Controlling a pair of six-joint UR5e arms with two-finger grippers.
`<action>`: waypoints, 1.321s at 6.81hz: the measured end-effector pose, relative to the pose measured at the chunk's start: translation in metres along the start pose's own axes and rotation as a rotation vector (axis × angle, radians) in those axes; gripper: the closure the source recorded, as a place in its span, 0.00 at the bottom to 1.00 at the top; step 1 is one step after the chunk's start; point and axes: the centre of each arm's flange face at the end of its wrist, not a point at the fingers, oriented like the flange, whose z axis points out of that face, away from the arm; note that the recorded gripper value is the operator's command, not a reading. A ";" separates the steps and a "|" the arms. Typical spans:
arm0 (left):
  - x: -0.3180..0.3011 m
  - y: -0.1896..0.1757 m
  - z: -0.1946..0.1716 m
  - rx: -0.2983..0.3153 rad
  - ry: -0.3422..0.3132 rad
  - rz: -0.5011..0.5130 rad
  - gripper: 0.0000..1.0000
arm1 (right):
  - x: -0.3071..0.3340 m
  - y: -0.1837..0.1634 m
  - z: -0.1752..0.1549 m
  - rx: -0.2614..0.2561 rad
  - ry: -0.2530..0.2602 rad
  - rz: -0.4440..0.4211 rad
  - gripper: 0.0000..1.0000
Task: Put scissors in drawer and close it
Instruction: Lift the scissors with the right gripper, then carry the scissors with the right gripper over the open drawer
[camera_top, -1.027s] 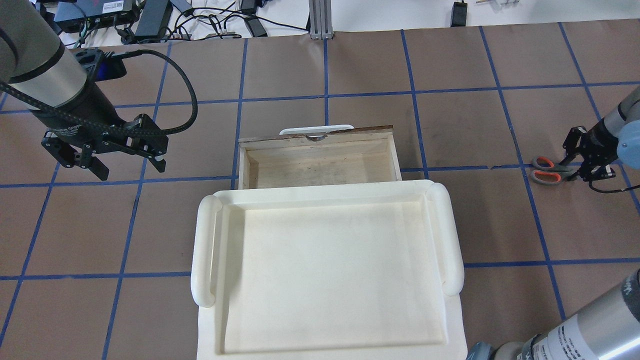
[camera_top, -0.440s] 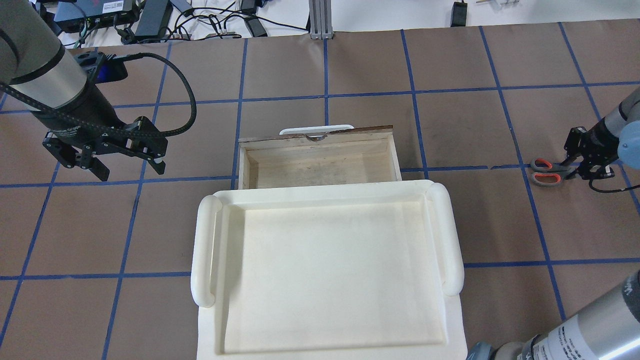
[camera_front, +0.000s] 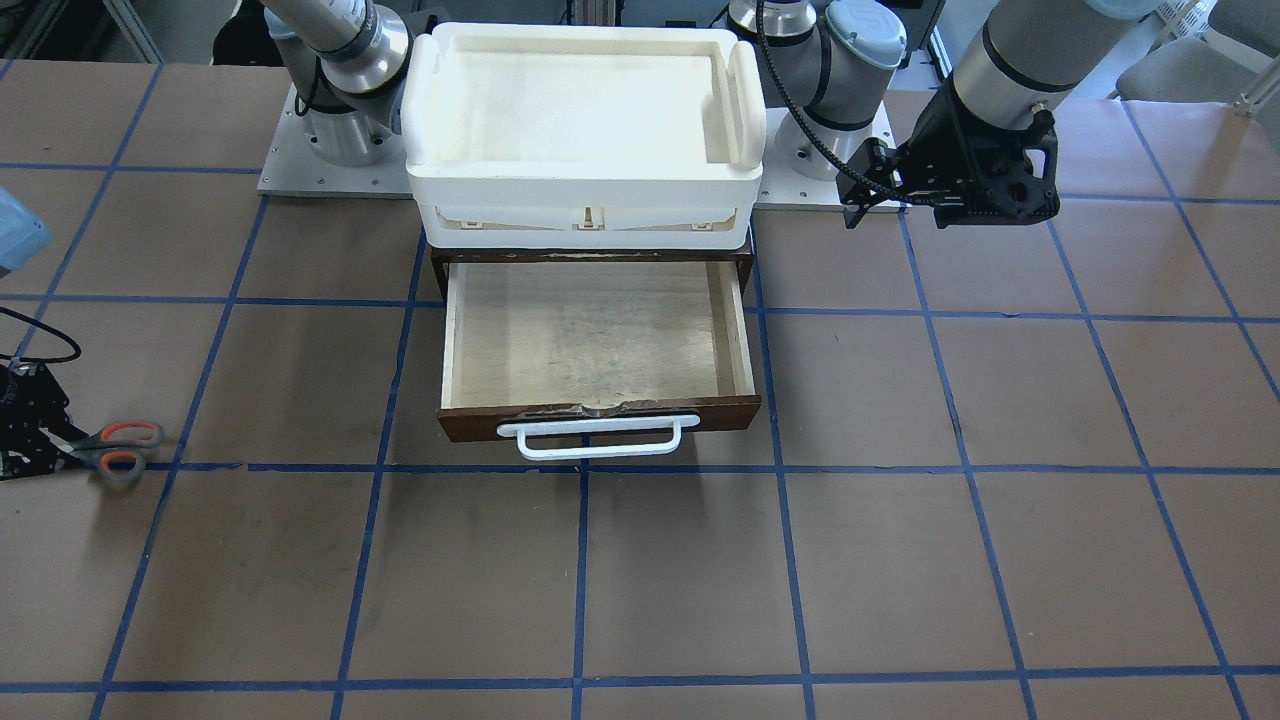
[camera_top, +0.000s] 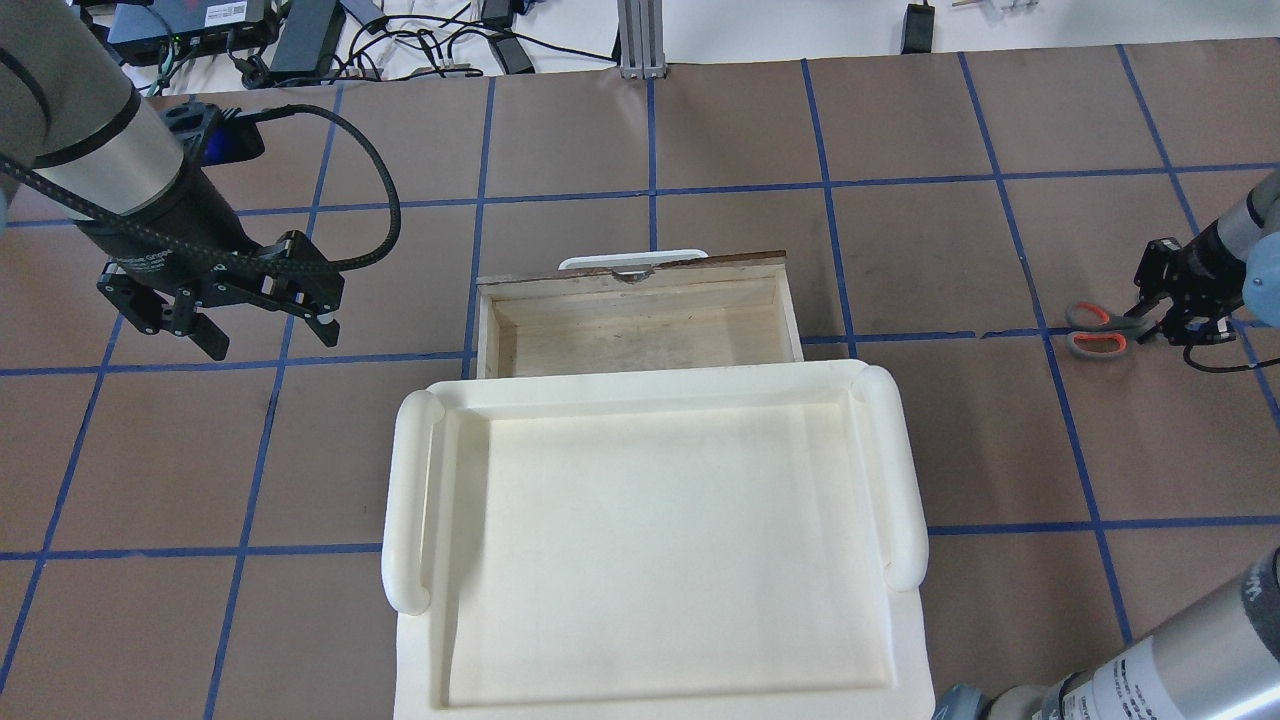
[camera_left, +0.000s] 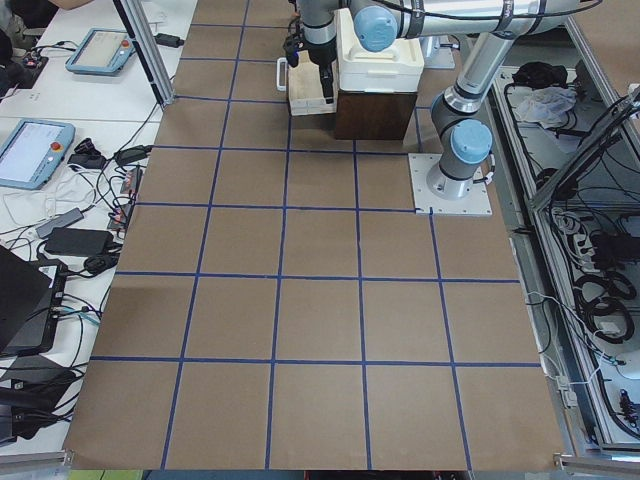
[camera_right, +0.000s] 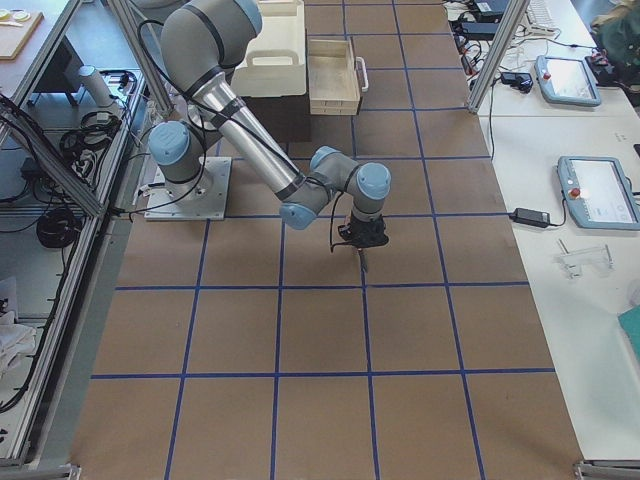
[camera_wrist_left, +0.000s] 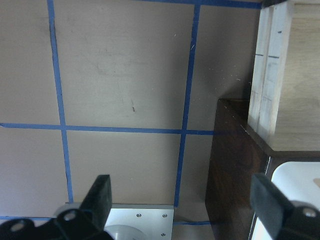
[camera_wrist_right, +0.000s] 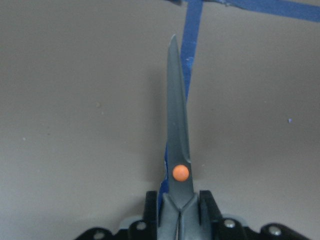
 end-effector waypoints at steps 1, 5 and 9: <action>0.000 -0.001 0.001 -0.004 0.000 0.001 0.00 | -0.005 0.006 -0.017 0.012 -0.016 -0.019 1.00; 0.001 -0.001 0.000 0.002 -0.004 0.010 0.00 | -0.031 0.137 -0.146 -0.004 -0.025 -0.024 1.00; -0.001 -0.003 -0.005 0.014 -0.003 0.004 0.00 | -0.053 0.330 -0.218 -0.026 -0.033 0.006 1.00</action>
